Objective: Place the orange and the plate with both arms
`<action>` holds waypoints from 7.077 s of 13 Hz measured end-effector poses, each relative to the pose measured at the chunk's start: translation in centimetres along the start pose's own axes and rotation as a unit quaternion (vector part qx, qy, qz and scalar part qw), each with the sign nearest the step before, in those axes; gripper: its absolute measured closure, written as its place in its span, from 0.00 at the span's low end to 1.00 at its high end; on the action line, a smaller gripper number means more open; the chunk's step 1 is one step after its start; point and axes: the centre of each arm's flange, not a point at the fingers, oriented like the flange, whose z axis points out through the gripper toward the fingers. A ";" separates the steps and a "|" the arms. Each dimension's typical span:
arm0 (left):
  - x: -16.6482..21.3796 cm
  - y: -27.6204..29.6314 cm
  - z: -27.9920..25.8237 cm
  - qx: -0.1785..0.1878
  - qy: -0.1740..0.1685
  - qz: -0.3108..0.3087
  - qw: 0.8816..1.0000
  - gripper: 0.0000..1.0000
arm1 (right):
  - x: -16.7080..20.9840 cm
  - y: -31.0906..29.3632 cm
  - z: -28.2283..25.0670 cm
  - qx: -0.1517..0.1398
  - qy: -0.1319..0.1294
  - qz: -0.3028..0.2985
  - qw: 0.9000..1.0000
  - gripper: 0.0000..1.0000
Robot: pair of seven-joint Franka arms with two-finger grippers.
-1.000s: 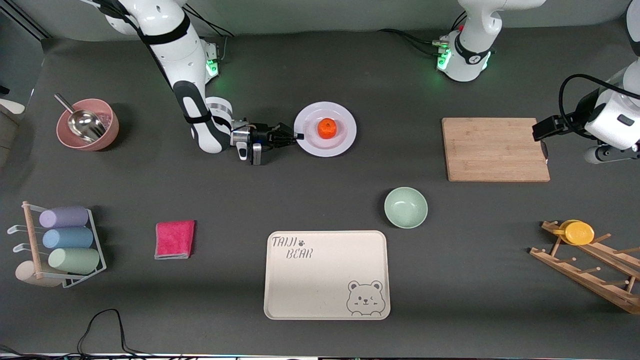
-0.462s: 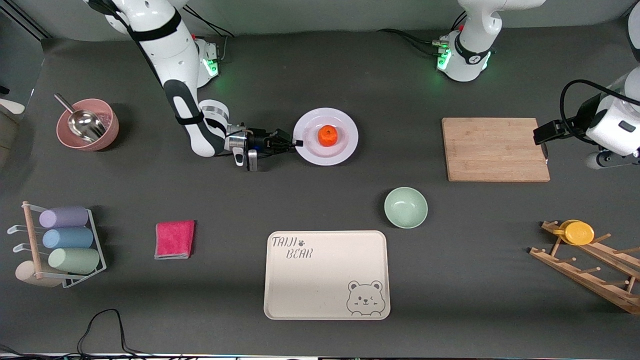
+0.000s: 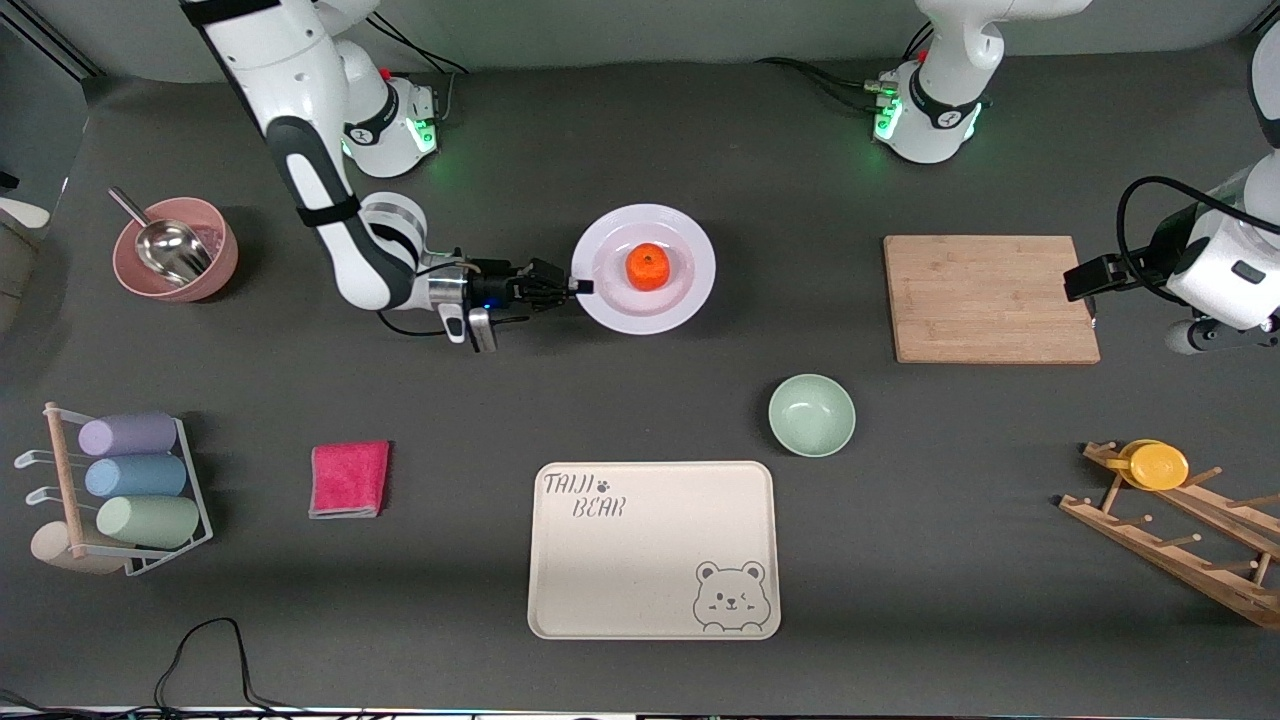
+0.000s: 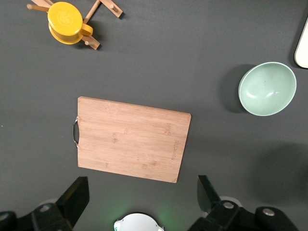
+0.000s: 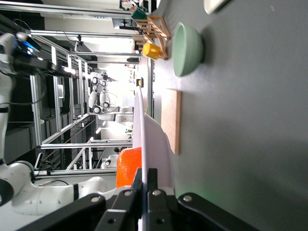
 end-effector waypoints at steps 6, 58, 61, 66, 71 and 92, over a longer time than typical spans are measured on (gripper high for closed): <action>-0.1 0.4 -0.1 0.000 0.001 0.004 1.000 0.00 | 11.6 -3.5 -0.3 -0.027 0.025 -0.003 0.999 0.96; -0.1 0.2 0.7 0.003 -0.020 0.002 1.000 0.00 | 32.3 7.4 0.8 -0.142 0.045 -0.039 0.988 0.46; -0.1 0.3 0.6 0.002 -0.020 0.003 1.000 0.00 | 33.3 6.7 -2.5 -0.195 0.031 -0.049 0.979 0.42; -0.1 0.3 0.7 0.002 -0.022 0.003 1.000 0.00 | 34.7 -2.0 -7.7 -0.328 -0.014 -0.017 0.945 0.31; -0.1 0.1 1.0 0.003 -0.029 0.001 1.000 0.00 | 31.9 -14.3 -14.9 -0.448 -0.066 0.019 0.891 0.00; -3.0 0.5 -1.5 -0.045 0.004 -0.023 0.999 0.00 | 17.1 -35.6 -33.1 -0.644 -0.022 0.024 0.764 0.00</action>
